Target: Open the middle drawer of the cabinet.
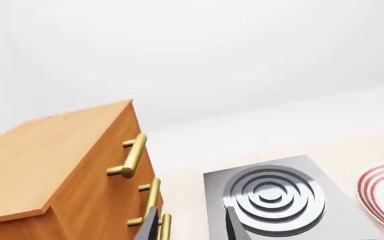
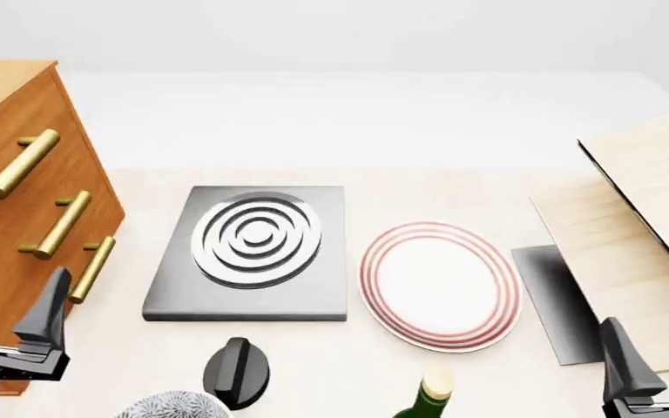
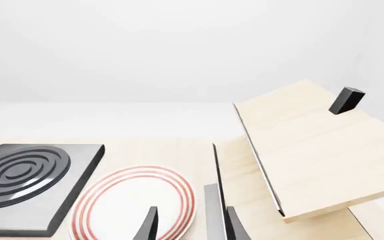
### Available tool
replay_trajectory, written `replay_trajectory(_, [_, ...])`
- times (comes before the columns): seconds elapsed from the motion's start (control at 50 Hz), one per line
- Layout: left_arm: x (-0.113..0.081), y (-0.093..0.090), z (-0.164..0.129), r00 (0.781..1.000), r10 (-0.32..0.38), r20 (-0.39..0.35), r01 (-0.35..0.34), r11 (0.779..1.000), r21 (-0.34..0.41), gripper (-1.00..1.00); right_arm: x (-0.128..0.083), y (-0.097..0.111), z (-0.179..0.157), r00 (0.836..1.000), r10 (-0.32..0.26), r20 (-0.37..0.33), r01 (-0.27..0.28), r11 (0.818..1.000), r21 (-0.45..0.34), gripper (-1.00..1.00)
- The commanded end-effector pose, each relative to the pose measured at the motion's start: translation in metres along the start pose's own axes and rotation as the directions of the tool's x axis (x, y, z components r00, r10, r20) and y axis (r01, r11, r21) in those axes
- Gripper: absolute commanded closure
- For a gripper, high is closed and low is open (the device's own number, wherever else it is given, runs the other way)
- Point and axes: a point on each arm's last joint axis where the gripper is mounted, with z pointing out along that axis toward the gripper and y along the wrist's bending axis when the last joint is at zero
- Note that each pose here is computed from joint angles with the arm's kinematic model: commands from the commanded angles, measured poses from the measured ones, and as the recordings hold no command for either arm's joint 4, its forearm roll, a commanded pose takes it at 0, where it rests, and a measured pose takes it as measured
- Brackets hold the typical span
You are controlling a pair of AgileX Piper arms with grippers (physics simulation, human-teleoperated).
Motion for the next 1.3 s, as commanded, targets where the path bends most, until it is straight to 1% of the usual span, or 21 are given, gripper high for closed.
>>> replay_trajectory(0.02, [-0.003,-0.001,0.008,0.998,0.069,0.01,-0.069,0.997,0.019,-1.0,0.0,0.0,0.0,1.0,0.0,0.001,0.0,1.0,0.001,-1.0])
replay_trajectory(0.06, [-0.004,-0.001,0.009,0.997,0.071,0.006,-0.071,0.997,0.024,-1.0,0.0,0.0,0.0,1.0,0.001,0.001,-0.001,1.0,0.001,-1.0])
replay_trajectory(0.1, [-0.004,-0.001,0.01,0.996,0.091,0.008,-0.091,0.996,0.021,-1.0,0.0,0.0,0.0,1.0,0.001,0.001,-0.001,1.0,0.001,-1.0])
replay_trajectory(0.16, [-0.003,-0.003,0.013,0.991,0.132,-0.001,-0.132,0.991,0.038,-1.0,0.0,0.0,0.0,1.0,0.001,0.001,-0.001,1.0,0.001,-1.0])
replay_trajectory(0.2, [-0.004,-0.002,0.015,0.987,0.162,0.0,-0.162,0.986,0.034,-1.0,0.0,0.0,0.0,1.0,0.001,0.001,-0.001,1.0,0.001,-1.0])
replay_trajectory(0.32, [-0.006,-0.001,0.017,0.98,0.197,-0.001,-0.197,0.98,0.027,-1.0,0.0,0.0,0.0,1.0,0.001,0.001,-0.001,1.0,0.001,-1.0])
replay_trajectory(0.48, [-0.008,0.002,0.013,0.96,0.281,0.008,-0.281,0.96,-0.013,-1.0,0.0,0.0,0.0,1.0,0.001,0.001,-0.001,1.0,0.001,-1.0])
replay_trajectory(0.52, [-0.009,0.003,0.012,0.959,0.282,0.003,-0.282,0.959,-0.013,-1.0,0.0,0.0,0.0,1.0,0.001,0.001,-0.001,1.0,0.001,-1.0])
replay_trajectory(0.56, [-0.008,0.004,0.009,0.952,0.307,0.0,-0.307,0.951,-0.023,-1.0,0.0,0.0,0.0,1.0,0.001,0.001,-0.001,1.0,0.001,-1.0])
replay_trajectory(0.58, [-0.008,0.004,0.009,0.952,0.307,0.0,-0.307,0.951,-0.023,-1.0,0.0,0.0,0.0,1.0,0.001,0.001,-0.001,1.0,0.001,-1.0])
replay_trajectory(0.64, [-0.002,0.002,0.01,0.941,0.338,-0.011,-0.338,0.941,-0.008,-1.0,0.0,0.0,0.0,1.0,0.001,0.001,-0.001,1.0,0.001,-1.0])
replay_trajectory(0.8, [0.006,0.0,0.017,0.921,0.388,-0.029,-0.388,0.922,0.004,-1.0,0.0,0.0,0.0,1.0,0.001,0.001,-0.001,1.0,0.001,-1.0])
replay_trajectory(0.88, [0.009,-0.001,0.023,0.919,0.391,-0.041,-0.391,0.92,0.018,-1.0,0.0,0.0,0.0,1.0,0.001,0.001,-0.001,1.0,0.001,-1.0])
replay_trajectory(0.92, [0.016,-0.003,0.029,0.907,0.419,-0.043,-0.418,0.908,0.029,-1.0,0.0,0.0,0.0,1.0,0.001,0.001,-0.001,1.0,0.001,-1.0])
replay_trajectory(0.98, [0.019,-0.004,0.034,0.899,0.435,-0.045,-0.434,0.9,0.035,-1.0,0.0,0.0,0.0,1.0,0.001,0.001,-0.001,1.0,0.001,-1.0])
replay_trajectory(1.02, [0.019,-0.003,0.037,0.897,0.439,-0.051,-0.438,0.899,0.033,-1.0,0.0,0.0,0.0,1.0,0.0,0.001,0.0,1.0,0.001,-1.0])
replay_trajectory(1.06, [0.023,-0.004,0.042,0.884,0.464,-0.057,-0.462,0.886,0.039,-1.0,0.0,0.0,0.0,1.0,0.001,0.001,-0.001,1.0,0.001,-1.0])
replay_trajectory(1.1, [0.025,-0.004,0.046,0.878,0.474,-0.064,-0.472,0.881,0.039,-1.0,0.0,0.0,0.0,1.0,0.001,0.001,-0.001,1.0,0.001,-1.0])
replay_trajectory(1.18, [0.026,-0.002,0.051,0.873,0.483,-0.072,-0.483,0.875,0.028,-1.0,0.0,0.0,0.0,1.0,0.001,0.001,-0.001,1.0,0.001,-1.0])
replay_trajectory(1.2, [0.029,-0.002,0.052,0.867,0.492,-0.075,-0.492,0.87,0.026,-1.0,0.0,0.0,0.0,1.0,0.001,0.001,-0.001,1.0,0.001,-1.0])
replay_trajectory(1.3, [0.036,-0.001,0.055,0.856,0.509,-0.088,-0.51,0.86,0.021,-1.0,0.0,0.0,0.0,1.0,0.001,0.001,-0.001,1.0,0.001,-1.0])
